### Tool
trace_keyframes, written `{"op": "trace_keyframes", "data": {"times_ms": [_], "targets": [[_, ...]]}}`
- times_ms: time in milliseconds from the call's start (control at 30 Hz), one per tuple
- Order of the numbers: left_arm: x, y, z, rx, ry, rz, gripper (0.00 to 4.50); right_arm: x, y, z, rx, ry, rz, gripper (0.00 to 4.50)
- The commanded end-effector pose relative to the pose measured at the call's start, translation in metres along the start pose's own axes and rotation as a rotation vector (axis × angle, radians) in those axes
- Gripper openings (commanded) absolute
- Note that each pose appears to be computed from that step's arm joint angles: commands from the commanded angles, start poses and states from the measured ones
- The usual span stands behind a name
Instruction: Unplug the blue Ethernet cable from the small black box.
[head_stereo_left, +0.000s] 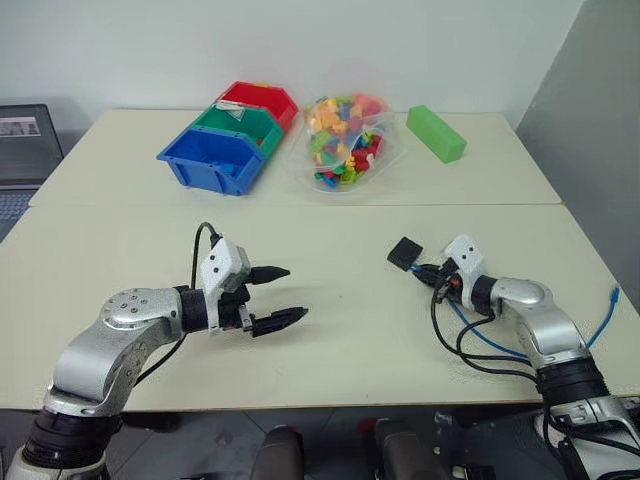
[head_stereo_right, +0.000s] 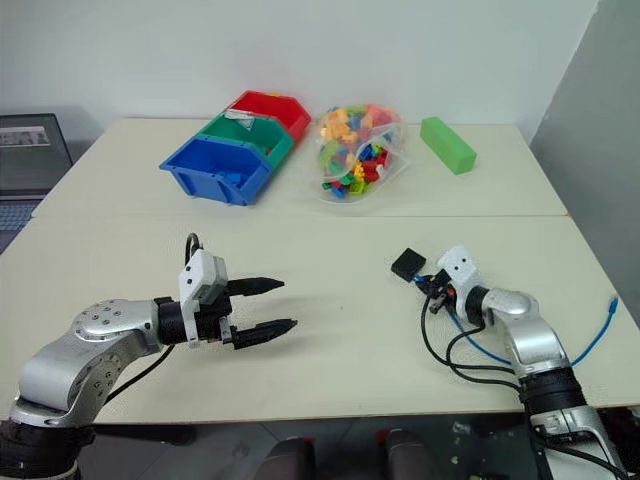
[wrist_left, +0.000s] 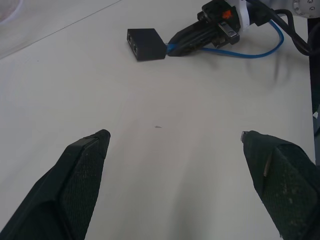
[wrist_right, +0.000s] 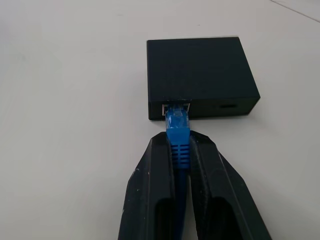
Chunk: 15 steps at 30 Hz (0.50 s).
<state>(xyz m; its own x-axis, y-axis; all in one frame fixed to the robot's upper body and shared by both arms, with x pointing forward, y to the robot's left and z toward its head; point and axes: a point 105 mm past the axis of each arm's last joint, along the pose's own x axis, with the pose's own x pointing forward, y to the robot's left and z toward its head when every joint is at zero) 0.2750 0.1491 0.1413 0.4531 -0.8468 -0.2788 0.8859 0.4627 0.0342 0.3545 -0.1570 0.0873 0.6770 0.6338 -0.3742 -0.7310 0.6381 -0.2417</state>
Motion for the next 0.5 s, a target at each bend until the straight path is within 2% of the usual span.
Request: {"op": "trace_keyframes", "data": {"times_ms": [33, 133, 267, 400, 500], "targets": [[0.006, 0.003, 0.007, -0.007, -0.032, -0.009, 4.5, -0.002, 0.007, 0.037, -0.23, -0.071, 0.064, 0.13], [0.008, 0.01, 0.012, -0.083, -0.077, -0.017, 4.5, -0.004, 0.02, 0.066, -0.436, -0.137, 0.122, 0.13], [0.009, 0.019, 0.031, -0.239, -0.177, -0.07, 4.5, -0.007, 0.044, 0.102, -0.703, -0.241, 0.213, 0.13], [0.009, 0.025, 0.05, -0.354, -0.248, -0.134, 4.5, -0.01, 0.07, 0.136, -0.882, -0.369, 0.284, 0.13], [0.009, 0.023, 0.062, -0.412, -0.289, -0.184, 4.5, -0.011, 0.077, 0.143, -0.941, -0.396, 0.305, 0.13]]}}
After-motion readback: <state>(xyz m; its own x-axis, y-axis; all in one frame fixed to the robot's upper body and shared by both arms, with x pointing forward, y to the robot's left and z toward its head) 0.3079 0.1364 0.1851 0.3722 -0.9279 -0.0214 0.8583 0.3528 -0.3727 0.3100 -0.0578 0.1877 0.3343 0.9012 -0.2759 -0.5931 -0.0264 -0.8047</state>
